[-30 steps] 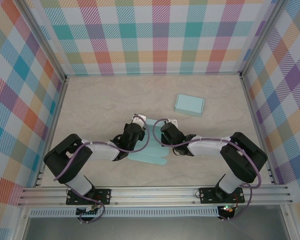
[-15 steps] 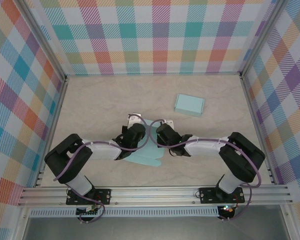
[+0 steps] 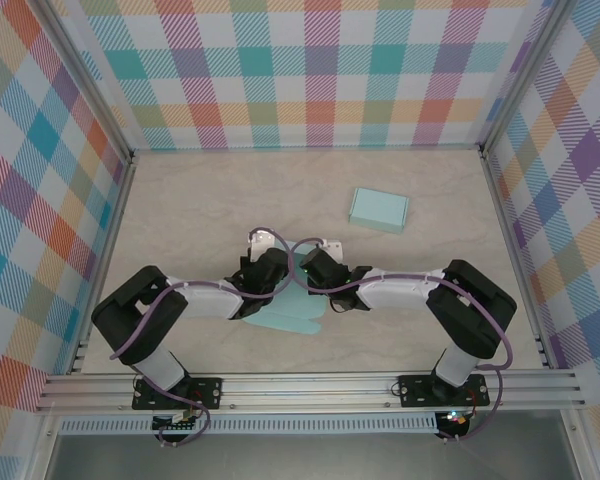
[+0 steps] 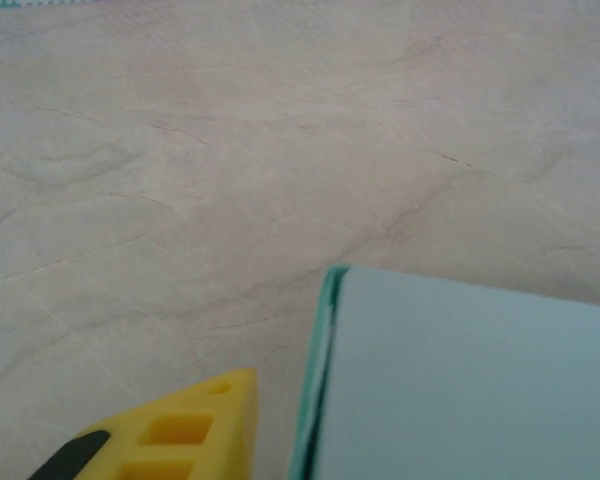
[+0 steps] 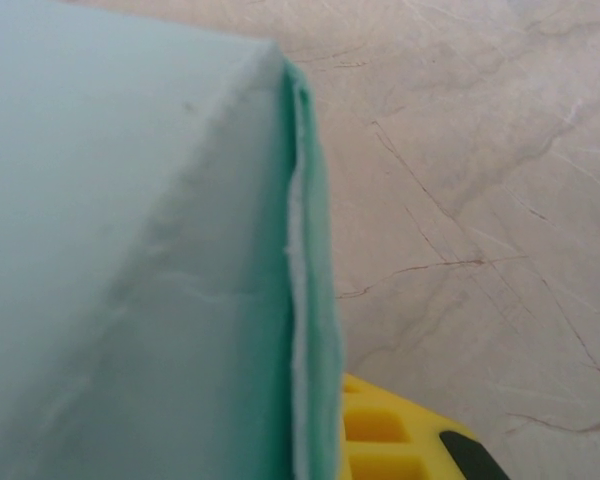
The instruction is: Fold the paper box
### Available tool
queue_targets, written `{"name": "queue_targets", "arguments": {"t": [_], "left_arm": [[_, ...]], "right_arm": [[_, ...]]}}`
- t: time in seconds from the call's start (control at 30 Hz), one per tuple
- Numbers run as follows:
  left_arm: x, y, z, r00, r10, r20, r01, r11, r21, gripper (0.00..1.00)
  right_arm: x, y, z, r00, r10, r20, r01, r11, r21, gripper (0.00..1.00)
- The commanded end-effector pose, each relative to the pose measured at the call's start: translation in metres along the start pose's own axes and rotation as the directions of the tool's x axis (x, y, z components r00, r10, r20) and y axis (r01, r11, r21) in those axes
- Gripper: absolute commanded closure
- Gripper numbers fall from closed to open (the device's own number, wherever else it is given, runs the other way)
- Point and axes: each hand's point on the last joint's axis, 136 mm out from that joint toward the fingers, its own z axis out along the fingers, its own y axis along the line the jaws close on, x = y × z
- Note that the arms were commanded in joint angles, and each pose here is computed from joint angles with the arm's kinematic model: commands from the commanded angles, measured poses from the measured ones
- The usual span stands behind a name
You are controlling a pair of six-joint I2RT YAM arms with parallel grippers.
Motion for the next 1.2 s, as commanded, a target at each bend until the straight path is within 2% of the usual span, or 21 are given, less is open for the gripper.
{"name": "queue_targets", "arguments": {"t": [0.0,0.3,0.5,0.7,0.8,0.97,1.17], "left_arm": [[0.002,-0.002,-0.007,1.0,-0.02,-0.014,0.021,0.996,0.085,0.68],[0.02,0.027,-0.02,0.999,-0.03,-0.034,0.031,0.999,0.026,0.65],[0.037,0.022,-0.018,0.997,-0.043,-0.07,0.047,0.997,0.057,0.56],[0.04,0.02,-0.015,0.997,-0.027,-0.069,0.029,0.999,0.035,0.55],[0.042,0.031,-0.014,0.997,-0.028,-0.071,0.026,0.999,-0.027,0.62],[0.041,0.05,-0.016,0.995,-0.086,-0.047,0.078,0.987,-0.141,0.92],[0.031,0.067,-0.015,0.979,-0.202,0.029,0.202,0.936,-0.288,0.95]], "right_arm": [[0.004,-0.004,-0.001,1.0,0.016,-0.024,-0.015,0.999,0.039,1.0],[0.001,-0.005,-0.003,1.0,0.024,-0.014,-0.023,0.999,0.044,1.0],[0.0,-0.004,-0.005,1.0,0.026,-0.008,-0.025,0.999,0.033,1.0],[0.001,-0.006,-0.006,1.0,0.025,-0.009,-0.024,0.999,0.035,1.0],[0.001,-0.006,-0.005,1.0,0.026,-0.009,-0.026,0.999,0.036,1.0],[0.001,-0.005,-0.005,1.0,0.023,-0.008,-0.022,0.999,0.034,1.0],[0.006,0.003,-0.002,0.999,0.039,-0.027,-0.039,0.999,-0.003,1.0]]}}
